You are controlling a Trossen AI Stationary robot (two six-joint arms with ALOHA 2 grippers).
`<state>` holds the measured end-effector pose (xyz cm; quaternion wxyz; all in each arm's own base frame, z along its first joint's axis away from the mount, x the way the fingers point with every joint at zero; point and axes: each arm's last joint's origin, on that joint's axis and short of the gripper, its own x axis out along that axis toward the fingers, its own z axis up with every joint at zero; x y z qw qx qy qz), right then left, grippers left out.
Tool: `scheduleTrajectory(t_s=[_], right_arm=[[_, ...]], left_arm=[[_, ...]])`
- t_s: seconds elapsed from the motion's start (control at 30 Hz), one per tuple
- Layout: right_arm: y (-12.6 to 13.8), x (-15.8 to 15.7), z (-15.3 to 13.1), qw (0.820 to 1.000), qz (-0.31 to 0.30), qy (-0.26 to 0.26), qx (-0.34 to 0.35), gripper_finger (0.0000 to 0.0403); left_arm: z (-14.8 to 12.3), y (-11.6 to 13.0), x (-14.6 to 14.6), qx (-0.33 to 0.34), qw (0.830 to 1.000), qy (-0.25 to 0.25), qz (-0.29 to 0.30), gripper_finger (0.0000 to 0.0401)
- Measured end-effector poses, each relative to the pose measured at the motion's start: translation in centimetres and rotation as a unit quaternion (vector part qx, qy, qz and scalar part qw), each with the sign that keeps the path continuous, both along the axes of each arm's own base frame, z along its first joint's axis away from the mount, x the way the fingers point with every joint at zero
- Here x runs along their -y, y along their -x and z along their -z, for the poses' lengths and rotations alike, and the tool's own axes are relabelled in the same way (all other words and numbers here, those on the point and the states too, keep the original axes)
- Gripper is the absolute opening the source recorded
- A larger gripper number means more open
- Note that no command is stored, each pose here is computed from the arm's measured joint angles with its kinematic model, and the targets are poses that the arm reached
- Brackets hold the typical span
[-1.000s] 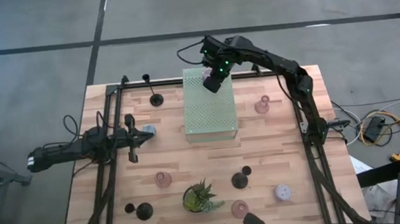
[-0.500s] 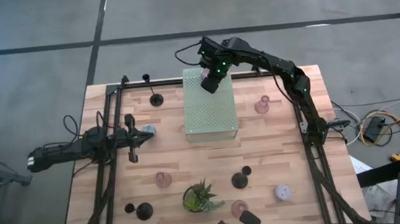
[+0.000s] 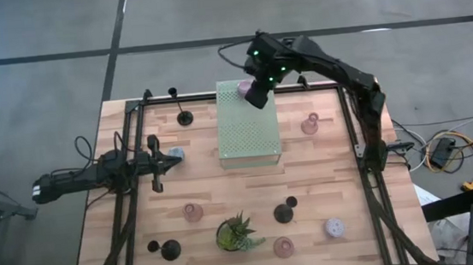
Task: Pick & Place candle stick holders
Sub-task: Put the white scented candle on the shelf aligned with the pink scented candle
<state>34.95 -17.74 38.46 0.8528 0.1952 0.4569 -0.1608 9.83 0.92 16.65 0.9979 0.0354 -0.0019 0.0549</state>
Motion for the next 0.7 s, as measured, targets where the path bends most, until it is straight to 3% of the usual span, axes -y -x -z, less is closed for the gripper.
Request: scheduleTrajectory(t_s=[0.17,0.3,0.43,0.57,0.7], right_arm=[[0.4,-2.9,-2.9,0.995,-0.074,0.04,0.061,0.0008],[2.4,-5.1,-5.1,0.991,-0.1,0.053,0.073,0.0008],[4.6,-7.3,-6.2,0.991,-0.118,0.011,0.057,0.0008],[6.9,-9.3,-6.0,0.994,-0.097,-0.049,-0.024,0.0008],[8.3,-11.5,-6.7,0.993,-0.102,-0.051,0.002,0.0008]], left_arm=[[0.0,0.0,0.0,0.0,1.0,0.0,0.0,0.0019],[0.0,0.0,0.0,0.0,1.0,0.0,0.0,0.0019],[0.0,0.0,0.0,0.0,1.0,0.0,0.0,0.0019],[0.0,0.0,0.0,0.0,1.0,0.0,0.0,0.0019],[0.0,0.0,0.0,0.0,1.0,0.0,0.0,0.0019]])
